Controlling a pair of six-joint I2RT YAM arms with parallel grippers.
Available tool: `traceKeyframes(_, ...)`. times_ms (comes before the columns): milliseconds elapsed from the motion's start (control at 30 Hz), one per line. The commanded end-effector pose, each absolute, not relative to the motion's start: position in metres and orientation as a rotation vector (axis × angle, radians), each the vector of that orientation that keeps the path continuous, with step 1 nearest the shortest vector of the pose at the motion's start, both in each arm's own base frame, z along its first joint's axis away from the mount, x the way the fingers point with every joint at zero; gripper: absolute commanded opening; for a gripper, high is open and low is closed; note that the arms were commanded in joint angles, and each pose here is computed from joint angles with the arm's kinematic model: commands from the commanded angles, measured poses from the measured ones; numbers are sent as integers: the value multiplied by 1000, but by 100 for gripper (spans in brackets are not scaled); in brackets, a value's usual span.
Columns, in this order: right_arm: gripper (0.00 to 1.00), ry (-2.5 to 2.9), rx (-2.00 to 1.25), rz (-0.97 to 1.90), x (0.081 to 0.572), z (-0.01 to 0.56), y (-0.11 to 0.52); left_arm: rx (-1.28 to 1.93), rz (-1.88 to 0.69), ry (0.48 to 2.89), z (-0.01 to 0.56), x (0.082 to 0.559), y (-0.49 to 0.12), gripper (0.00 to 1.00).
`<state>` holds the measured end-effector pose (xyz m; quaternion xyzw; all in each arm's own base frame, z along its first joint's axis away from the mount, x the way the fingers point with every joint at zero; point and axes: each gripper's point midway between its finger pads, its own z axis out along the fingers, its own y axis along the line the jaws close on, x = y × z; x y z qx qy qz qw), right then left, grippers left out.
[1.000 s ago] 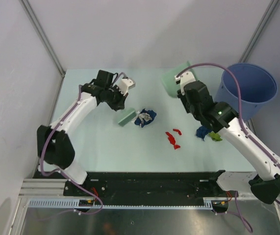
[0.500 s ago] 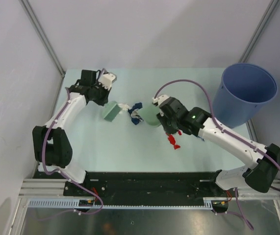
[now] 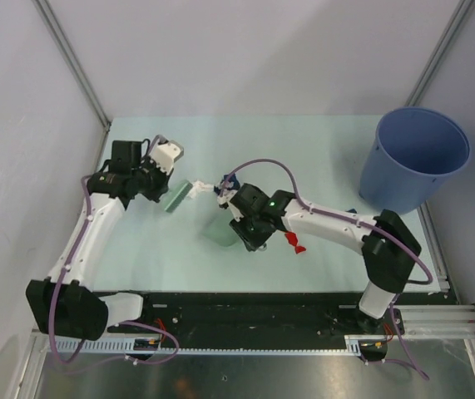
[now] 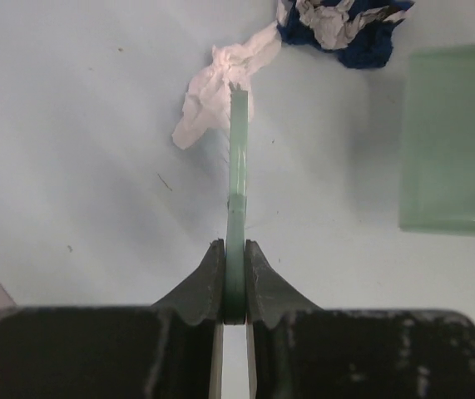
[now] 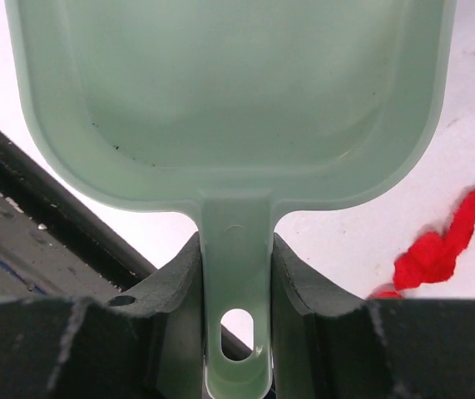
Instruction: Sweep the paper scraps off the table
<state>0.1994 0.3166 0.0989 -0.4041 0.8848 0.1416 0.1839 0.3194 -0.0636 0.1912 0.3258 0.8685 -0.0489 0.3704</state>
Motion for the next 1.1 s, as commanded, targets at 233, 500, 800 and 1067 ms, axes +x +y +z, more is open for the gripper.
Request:
traceKeyframes(233,0,2599,-1219,263,198,59,341,780,-153,2095,254,375,-78,0)
traceKeyframes(500,0,2618,-1160,300,206,56,365,758,-81,2239,193,432,-70,0)
traceKeyframes(800,0,2638,-1031,224,242,37,369,959,-367,2213,169,355,-107,0)
traceKeyframes(1067,0,2551,-1030,259,263,40,379,1106,-690,2181,170,263,-130,0)
